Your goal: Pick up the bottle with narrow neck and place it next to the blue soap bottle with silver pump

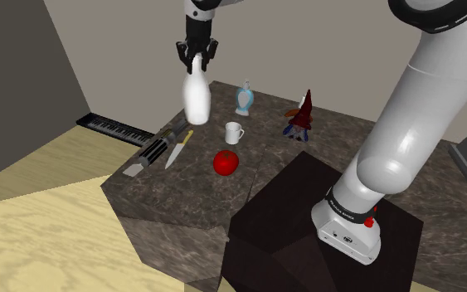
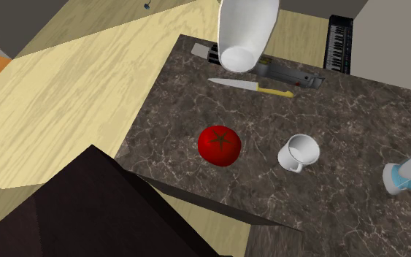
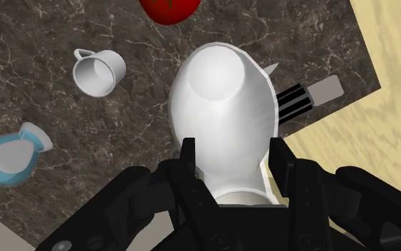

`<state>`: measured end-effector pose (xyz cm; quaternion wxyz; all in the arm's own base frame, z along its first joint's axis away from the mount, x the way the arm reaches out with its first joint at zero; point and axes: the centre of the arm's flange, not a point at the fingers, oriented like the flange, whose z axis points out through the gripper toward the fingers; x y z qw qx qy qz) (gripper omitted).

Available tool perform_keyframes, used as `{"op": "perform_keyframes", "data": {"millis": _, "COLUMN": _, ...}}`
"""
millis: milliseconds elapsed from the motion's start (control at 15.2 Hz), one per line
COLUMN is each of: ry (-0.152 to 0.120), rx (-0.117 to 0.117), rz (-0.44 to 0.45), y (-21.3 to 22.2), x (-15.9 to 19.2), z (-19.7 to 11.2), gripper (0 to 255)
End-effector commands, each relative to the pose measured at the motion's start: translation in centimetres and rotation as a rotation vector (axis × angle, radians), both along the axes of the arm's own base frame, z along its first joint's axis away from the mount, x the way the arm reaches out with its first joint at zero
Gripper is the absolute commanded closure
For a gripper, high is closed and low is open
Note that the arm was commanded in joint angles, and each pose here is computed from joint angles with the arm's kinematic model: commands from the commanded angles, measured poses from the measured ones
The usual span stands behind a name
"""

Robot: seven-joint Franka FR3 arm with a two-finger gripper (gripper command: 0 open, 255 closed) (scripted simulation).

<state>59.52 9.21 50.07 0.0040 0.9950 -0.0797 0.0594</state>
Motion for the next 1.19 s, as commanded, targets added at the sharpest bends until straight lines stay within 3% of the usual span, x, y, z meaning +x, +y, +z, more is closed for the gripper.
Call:
{"op": "perform_keyframes", "data": {"millis": 0, "ry": 0.000, "rx": 0.000, "rz": 0.000, "y": 0.0, "x": 0.0, "z": 1.1, "gripper": 255}}
{"op": "perform_keyframes", "data": {"millis": 660, "ry": 0.000, "rx": 0.000, "rz": 0.000, "y": 0.0, "x": 0.0, "z": 6.1, "gripper": 255}}
{"op": "perform_keyframes", "data": {"millis": 1122, "ry": 0.000, "rx": 0.000, "rz": 0.000, "y": -9.2, "x": 1.2, "z": 6.1, "gripper": 255}}
